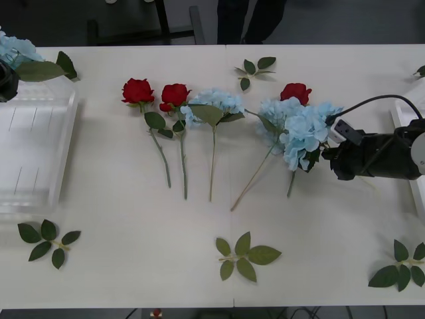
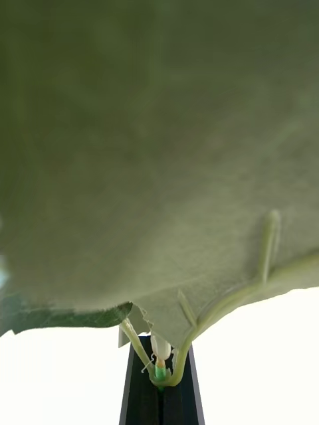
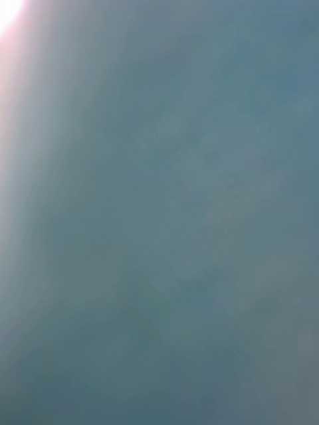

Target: Place the red flowers into the right box and the blue flowers into the left box. If a person shows an open palm, hand one flower to the person first, then continue sorting.

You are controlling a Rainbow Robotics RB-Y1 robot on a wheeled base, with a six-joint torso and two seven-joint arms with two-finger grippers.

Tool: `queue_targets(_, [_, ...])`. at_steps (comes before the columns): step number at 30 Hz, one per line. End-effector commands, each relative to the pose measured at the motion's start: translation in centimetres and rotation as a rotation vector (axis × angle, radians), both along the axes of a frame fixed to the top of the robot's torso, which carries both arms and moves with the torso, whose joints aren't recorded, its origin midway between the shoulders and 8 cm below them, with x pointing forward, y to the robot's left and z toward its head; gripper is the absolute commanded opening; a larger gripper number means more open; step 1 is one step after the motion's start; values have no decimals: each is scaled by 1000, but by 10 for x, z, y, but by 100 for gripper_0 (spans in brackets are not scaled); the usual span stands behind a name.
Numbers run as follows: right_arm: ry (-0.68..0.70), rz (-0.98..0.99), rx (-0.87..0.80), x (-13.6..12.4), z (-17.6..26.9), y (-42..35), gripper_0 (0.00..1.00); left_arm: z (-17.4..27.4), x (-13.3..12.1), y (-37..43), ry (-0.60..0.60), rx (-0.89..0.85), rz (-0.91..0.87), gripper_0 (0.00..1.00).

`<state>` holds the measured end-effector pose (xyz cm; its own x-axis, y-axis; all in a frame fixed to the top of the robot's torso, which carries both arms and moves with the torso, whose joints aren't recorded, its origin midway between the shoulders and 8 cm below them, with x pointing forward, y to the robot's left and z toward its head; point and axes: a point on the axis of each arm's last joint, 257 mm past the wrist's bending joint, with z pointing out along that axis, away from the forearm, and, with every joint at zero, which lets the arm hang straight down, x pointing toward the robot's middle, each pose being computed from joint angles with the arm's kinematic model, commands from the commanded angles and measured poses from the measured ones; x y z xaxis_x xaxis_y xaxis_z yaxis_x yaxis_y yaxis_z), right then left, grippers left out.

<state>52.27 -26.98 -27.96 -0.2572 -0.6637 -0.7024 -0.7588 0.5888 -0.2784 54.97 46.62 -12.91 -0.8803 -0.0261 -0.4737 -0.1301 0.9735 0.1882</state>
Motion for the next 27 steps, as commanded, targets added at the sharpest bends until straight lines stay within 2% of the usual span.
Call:
queue_targets(1, [-15,25,100,3,44,4,0,23,19,28,-73,65,0,0])
queue_targets(6, [-14,60,229,-10,93,-4,0,12,24,51,-81,122,-4,0])
queue_targets(12, [14,122,551,-35,169,17,0,-21,25,69,-94,124,10,0])
queue_targets(16, [33,131,707,-39,198,33,0,-44,24,76,-115,119,-3,0])
queue_targets(21, [123,123,955,-41,233,70,0,-75,17,84,-139,109,-22,0])
queue_targets(27, [252,114,1118,-43,254,122,0,-77,17,85,-141,115,-34,0])
